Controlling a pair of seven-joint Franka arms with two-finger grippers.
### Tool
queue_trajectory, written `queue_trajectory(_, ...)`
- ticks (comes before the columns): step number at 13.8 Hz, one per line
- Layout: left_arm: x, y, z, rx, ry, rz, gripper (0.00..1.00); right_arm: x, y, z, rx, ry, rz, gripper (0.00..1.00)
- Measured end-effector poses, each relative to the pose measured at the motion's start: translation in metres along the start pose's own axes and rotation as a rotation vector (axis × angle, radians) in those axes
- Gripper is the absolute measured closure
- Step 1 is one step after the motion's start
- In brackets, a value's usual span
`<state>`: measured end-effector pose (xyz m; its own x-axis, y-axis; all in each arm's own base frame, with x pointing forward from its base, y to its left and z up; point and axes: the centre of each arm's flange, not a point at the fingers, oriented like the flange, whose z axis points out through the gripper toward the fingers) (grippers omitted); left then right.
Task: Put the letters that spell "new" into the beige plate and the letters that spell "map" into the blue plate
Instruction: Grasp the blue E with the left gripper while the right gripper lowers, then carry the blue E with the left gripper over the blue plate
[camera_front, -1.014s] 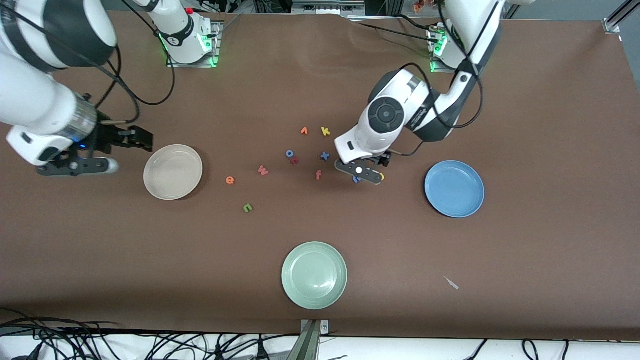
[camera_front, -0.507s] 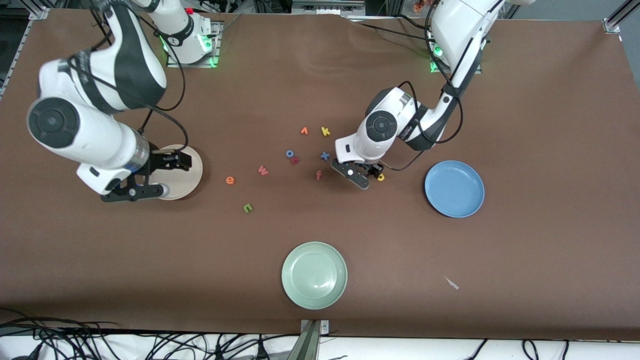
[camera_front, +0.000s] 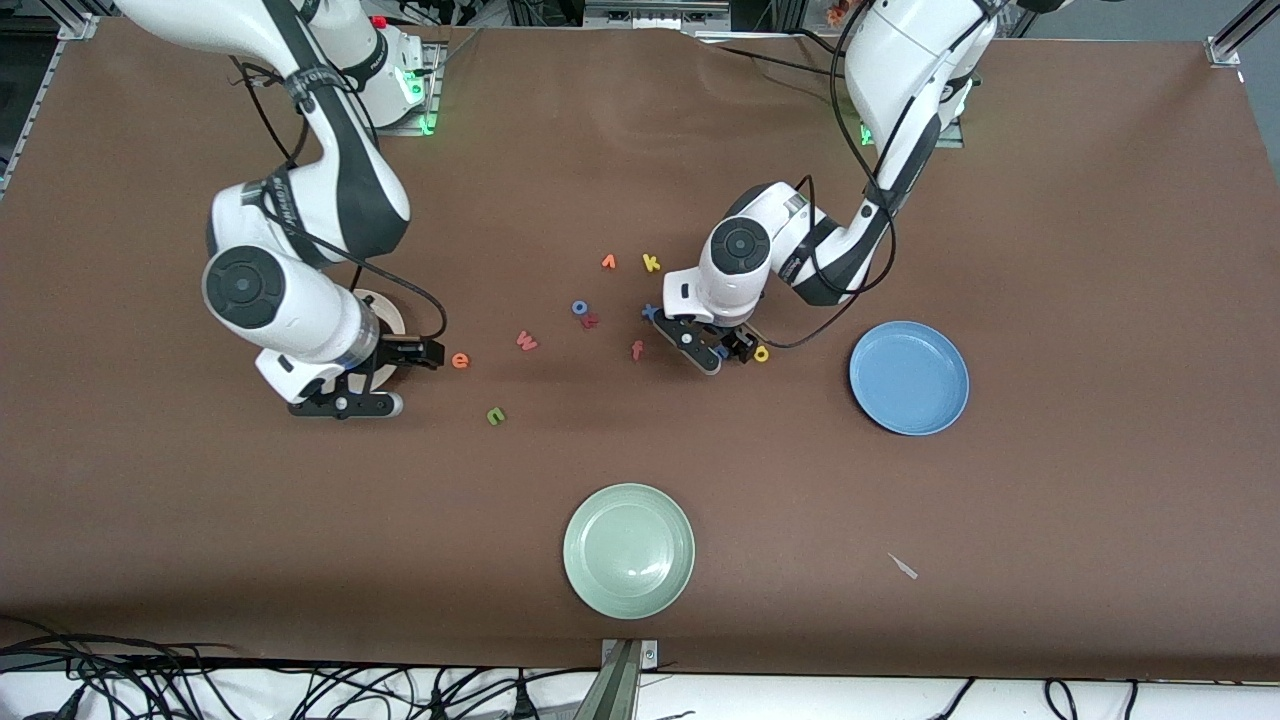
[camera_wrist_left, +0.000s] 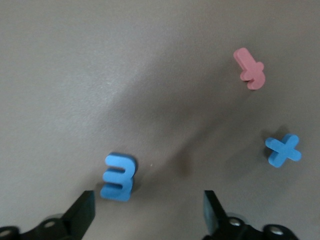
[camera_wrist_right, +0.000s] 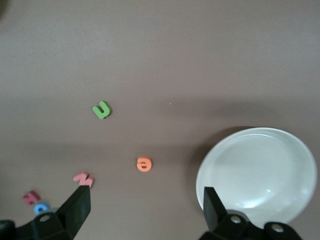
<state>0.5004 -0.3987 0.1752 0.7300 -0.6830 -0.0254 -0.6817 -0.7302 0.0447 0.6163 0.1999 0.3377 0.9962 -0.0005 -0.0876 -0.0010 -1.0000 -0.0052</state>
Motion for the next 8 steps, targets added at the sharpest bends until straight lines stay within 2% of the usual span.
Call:
queue_trajectory(1,0.000,-0.002,0.003,0.015,0.003,0.019,0.09,-0.004,-0.002,0.013,0.003,0.011,0.003,0.00)
queue_trajectory(2,0.000,-0.004,0.004,0.042,0.006,0.049,0.15,-0.007,-0.003,0.025,0.007,0.024,0.005,0.00)
queue_trajectory(4,0.001,-0.005,0.003,0.078,0.009,0.091,0.37,-0.013,-0.006,0.048,0.014,0.041,0.026,0.00)
queue_trajectory(6,0.002,-0.004,0.002,0.079,0.014,0.097,0.62,-0.021,-0.014,0.070,0.018,0.051,0.043,0.00)
queue_trajectory(7,0.002,-0.003,0.001,0.079,0.015,0.099,0.71,-0.025,-0.019,0.079,0.020,0.057,0.047,0.00)
queue_trajectory(8,0.002,-0.004,0.001,0.079,0.015,0.100,0.73,-0.029,-0.021,0.087,0.024,0.065,0.047,0.00)
